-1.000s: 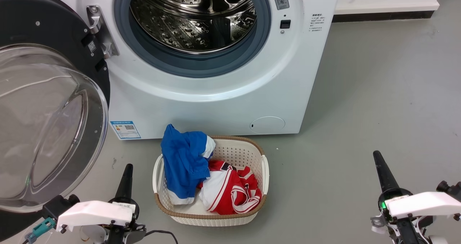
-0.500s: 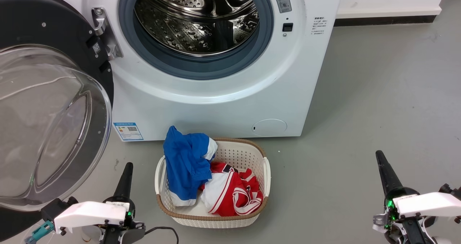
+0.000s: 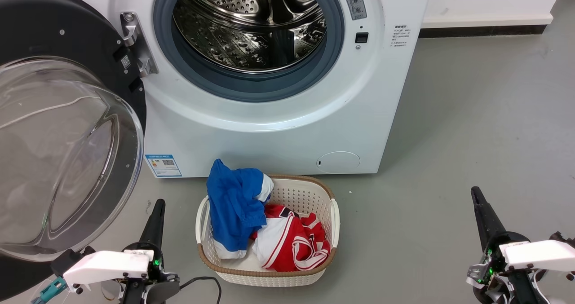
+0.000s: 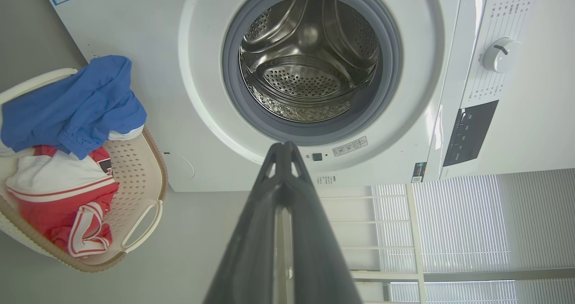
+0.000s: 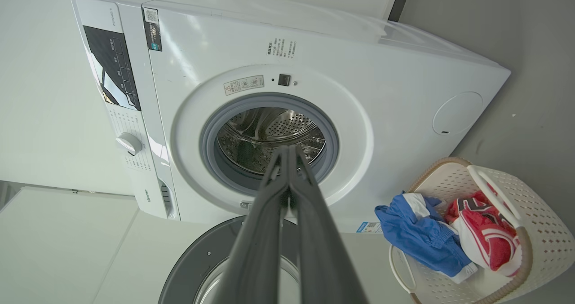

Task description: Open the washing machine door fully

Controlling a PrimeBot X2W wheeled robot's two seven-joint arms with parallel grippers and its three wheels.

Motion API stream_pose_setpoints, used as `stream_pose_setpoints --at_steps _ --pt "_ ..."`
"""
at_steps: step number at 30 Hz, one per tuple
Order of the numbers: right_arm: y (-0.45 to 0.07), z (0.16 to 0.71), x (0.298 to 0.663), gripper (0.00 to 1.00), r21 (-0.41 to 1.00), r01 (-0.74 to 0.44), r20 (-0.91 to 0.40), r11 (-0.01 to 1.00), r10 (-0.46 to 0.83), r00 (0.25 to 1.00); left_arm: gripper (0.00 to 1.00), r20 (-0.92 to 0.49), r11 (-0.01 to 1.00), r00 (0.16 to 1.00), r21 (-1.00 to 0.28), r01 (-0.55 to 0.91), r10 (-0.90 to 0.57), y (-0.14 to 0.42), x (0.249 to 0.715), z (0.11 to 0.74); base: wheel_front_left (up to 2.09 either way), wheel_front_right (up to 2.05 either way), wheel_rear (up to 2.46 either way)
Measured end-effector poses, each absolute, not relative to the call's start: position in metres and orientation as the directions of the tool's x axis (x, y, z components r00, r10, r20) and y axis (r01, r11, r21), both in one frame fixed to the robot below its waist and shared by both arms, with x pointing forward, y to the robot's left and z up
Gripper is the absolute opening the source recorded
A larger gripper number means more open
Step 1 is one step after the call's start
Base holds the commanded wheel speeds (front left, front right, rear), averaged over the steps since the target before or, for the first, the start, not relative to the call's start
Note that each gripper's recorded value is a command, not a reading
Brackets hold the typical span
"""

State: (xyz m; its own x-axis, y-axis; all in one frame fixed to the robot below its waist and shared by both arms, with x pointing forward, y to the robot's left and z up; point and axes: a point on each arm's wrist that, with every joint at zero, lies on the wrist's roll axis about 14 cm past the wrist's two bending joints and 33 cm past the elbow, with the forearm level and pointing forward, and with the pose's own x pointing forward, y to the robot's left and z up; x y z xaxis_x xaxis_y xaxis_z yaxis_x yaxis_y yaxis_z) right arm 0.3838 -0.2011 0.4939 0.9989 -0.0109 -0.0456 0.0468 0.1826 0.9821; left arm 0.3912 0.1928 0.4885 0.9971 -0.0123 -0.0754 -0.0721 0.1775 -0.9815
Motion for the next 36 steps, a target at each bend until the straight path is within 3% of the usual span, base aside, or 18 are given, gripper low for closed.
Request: stream_pose_setpoints --at_steps 25,36 --pt "-0.2 0.505 0.387 0.0 1.0 0.01 -0.01 0.005 0.0 1.0 0.0 -0.013 0.002 1.0 -1.0 -0.013 -0.001 0.2 0.388 0.503 0.0 0.0 0.0" --pt "-0.201 0.505 0.387 0.0 1.0 0.009 -0.009 -0.003 -0.002 1.0 0.0 -0.011 -0.003 1.0 -1.0 -0.011 0.0 0.2 0.388 0.504 0.0 0.0 0.0"
